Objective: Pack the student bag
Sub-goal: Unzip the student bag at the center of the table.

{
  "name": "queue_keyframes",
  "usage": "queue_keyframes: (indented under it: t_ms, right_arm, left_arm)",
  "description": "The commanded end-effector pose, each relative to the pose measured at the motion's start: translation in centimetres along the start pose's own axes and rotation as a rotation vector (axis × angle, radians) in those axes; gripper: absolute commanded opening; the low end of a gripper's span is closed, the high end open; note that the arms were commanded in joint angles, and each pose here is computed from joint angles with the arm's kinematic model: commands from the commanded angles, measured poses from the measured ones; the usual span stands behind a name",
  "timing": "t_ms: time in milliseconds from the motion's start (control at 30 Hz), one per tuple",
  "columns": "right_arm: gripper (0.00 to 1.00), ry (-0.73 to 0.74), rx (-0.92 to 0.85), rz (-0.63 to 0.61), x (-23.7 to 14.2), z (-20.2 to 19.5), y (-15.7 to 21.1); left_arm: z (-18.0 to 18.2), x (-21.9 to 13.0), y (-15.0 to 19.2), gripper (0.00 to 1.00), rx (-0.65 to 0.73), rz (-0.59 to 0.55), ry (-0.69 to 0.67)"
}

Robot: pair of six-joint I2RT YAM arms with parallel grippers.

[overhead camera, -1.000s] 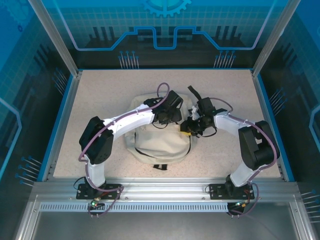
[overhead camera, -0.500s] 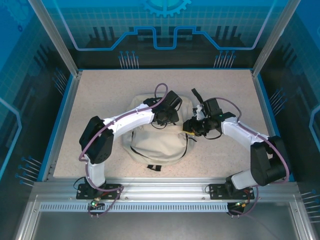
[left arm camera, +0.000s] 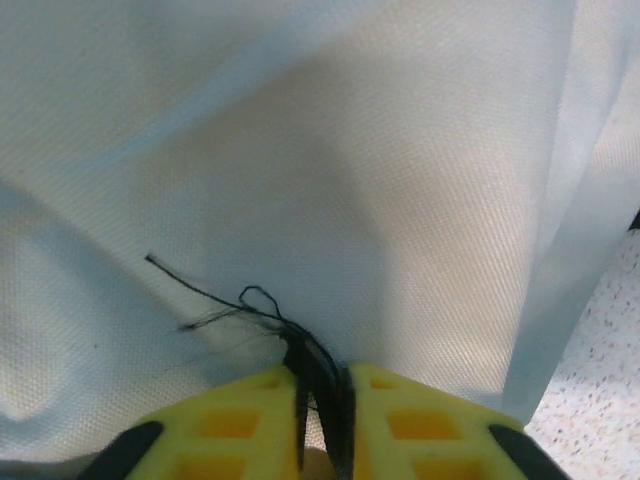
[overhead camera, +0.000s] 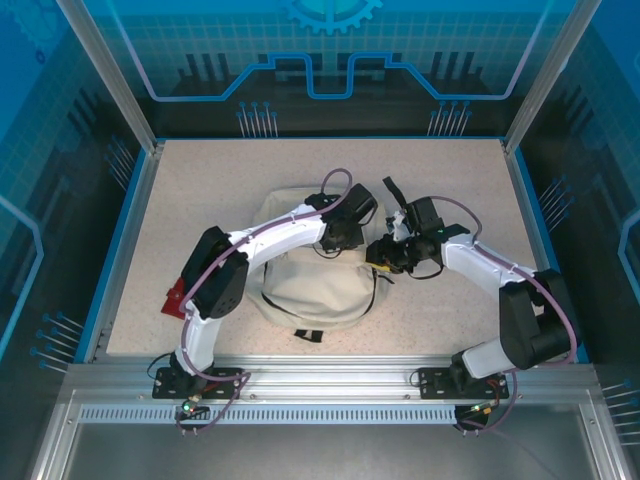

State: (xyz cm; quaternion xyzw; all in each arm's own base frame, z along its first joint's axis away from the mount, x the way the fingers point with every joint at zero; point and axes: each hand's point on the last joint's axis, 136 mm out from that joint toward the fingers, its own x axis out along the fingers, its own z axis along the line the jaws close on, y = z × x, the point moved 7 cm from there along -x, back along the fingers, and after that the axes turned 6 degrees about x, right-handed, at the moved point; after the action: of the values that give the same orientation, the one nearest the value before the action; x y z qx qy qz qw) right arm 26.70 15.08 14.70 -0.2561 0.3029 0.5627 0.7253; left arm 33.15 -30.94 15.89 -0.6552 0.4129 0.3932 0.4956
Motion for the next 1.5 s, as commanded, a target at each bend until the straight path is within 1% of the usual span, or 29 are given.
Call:
queue_keyframes:
  t_ms: [0, 67, 167, 233, 267, 467, 600, 800, 967, 1067, 1167, 1233, 1267, 1300, 1333, 1367, 1433, 1467]
  right_arm:
    - [0.33, 0.017, 0.037, 0.006, 0.4, -0.8, 0.0]
    - [0.33, 0.017, 0.038, 0.007, 0.6, -0.8, -0.1]
    - [0.33, 0.052, 0.042, 0.008, 1.0, -1.0, -0.3]
    - [0.33, 0.131, 0.066, 0.028, 1.6, -2.1, 0.1]
    - [0.33, 0.147, 0.067, 0.024, 1.6, -1.7, -0.5]
    - [0.33, 0.254, 0.126, 0.049, 2.8, -3.8, -0.4]
    - [0.33, 0.293, 0.138, 0.045, 3.1, -4.4, -0.5]
    - [0.33, 0.326, 0.145, 0.039, 3.2, -4.8, -0.6]
    - [0.34, 0.33, 0.139, 0.029, 3.0, -4.7, -0.7]
    - [0.34, 0.307, 0.119, 0.008, 2.3, -3.9, -0.8]
    - [0.39, 0.267, 0.082, -0.029, 0.8, -2.4, -1.0]
    - [0.46, 0.245, 0.054, -0.062, -0.5, -1.4, -0.9]
    - [0.49, 0.234, 0.037, -0.079, -1.2, -0.8, -0.8]
    - [0.52, 0.221, 0.022, -0.095, -1.9, -0.3, -0.8]
    - [0.55, 0.212, 0.009, -0.105, -2.4, 0.2, -0.7]
    - [0.59, 0.202, -0.004, -0.117, -3.0, 0.7, -0.7]
    - [0.65, 0.191, -0.032, -0.132, -3.9, 1.5, -0.5]
    - [0.69, 0.189, -0.048, -0.137, -4.2, 1.8, -0.4]
  left_arm:
    - [0.0, -0.5, -0.1, 0.07, 0.028, -0.021, -0.042]
    - [0.1, -1.3, -0.3, 0.0, 0.034, -0.045, -0.048]
    - [0.7, -2.8, -0.6, 0.0, 0.049, -0.088, -0.074]
    - [1.5, -3.8, -0.7, 0.0, 0.059, -0.116, -0.102]
    - [2.0, -4.3, -0.7, 0.0, 0.065, -0.133, -0.122]
    - [5.9, -6.2, -0.2, 0.0, 0.083, -0.183, -0.252]
    - [9.1, -6.3, 0.0, 0.0, 0.052, -0.175, -0.306]
    - [13.5, -5.7, -0.3, 0.0, -0.015, -0.142, -0.319]
    - [15.4, -4.9, -1.0, 0.0, -0.051, -0.109, -0.311]
    - [16.2, -4.9, -1.6, 0.0, -0.075, -0.104, -0.302]
    - [17.0, -6.4, -2.0, 0.08, -0.108, -0.104, -0.315]
    - [17.7, -7.7, -2.1, 0.14, -0.114, -0.13, -0.323]
    - [17.9, -8.2, -2.2, 0.24, -0.117, -0.137, -0.308]
    - [18.3, -8.5, -2.2, 0.41, -0.127, -0.139, -0.296]
    - [18.8, -8.9, -2.1, 0.54, -0.139, -0.142, -0.293]
    - [19.3, -9.3, -2.0, 0.61, -0.146, -0.148, -0.288]
    - [20.4, -9.8, -1.8, 0.69, -0.169, -0.161, -0.288]
    - [21.2, -10.1, -1.6, 0.74, -0.182, -0.169, -0.295]
